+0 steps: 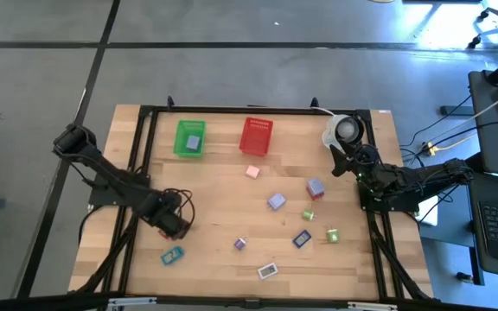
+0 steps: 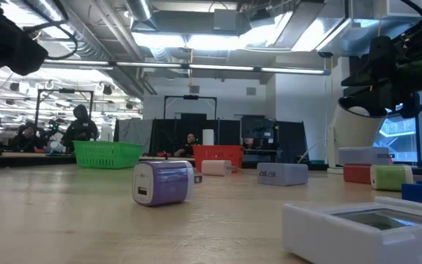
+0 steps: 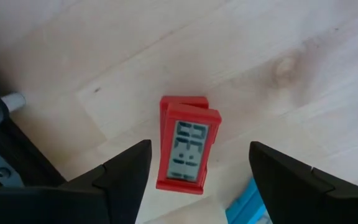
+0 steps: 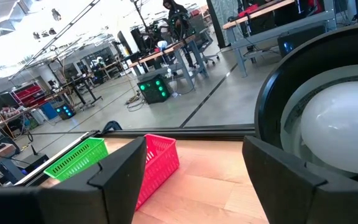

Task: Pick & Place Office items
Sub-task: Put the top red digital timer into the red bin

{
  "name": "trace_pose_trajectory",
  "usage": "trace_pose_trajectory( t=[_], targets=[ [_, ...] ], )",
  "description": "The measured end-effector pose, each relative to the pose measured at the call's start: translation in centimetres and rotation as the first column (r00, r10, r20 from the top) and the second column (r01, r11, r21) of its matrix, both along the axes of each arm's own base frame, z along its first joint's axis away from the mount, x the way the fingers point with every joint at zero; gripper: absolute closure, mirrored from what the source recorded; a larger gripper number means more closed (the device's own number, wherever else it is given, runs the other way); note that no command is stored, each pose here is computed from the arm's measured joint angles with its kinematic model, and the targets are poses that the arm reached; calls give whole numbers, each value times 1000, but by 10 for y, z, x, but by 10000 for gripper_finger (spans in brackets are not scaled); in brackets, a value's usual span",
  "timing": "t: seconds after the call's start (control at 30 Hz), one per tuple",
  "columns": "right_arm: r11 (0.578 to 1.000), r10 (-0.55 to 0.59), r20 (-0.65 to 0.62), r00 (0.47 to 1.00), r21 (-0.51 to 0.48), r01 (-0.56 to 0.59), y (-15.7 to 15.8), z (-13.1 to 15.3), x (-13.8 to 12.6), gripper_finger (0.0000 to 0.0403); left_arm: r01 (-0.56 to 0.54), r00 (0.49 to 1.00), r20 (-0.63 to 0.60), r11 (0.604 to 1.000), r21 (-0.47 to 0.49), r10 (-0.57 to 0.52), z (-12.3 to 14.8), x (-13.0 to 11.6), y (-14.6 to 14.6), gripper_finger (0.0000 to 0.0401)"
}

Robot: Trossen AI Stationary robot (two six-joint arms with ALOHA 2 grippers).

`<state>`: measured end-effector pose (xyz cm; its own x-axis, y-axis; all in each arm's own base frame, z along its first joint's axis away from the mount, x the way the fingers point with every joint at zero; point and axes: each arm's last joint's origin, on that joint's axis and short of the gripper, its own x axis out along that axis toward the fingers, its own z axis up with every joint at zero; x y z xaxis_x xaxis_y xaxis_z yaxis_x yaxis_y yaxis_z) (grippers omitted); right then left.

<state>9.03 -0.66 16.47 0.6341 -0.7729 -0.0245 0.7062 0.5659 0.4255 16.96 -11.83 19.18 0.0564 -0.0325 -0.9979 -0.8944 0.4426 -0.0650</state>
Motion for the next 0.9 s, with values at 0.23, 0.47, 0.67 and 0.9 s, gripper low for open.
trace_pose_trajectory(
  t=[0.23, 0.47, 0.67, 0.9],
  targets=[
    [1000, 0, 0, 1000, 0, 0, 0, 0, 0, 133, -7, 1000, 13, 999, 53, 6, -4, -1, -4, 110],
    [1000, 0, 0, 1000, 0, 0, 0, 0, 0, 133, 12, 998, -55, 995, 102, -6, -20, 3, -11, 109],
    [1000, 0, 0, 1000, 0, 0, 0, 0, 0, 133, 12, 998, -65, 994, 112, -5, -26, 5, -13, 110],
    [1000, 0, 0, 1000, 0, 0, 0, 0, 0, 133, 8, 996, -91, 991, 133, 4, -34, 7, -14, 123]
  ],
)
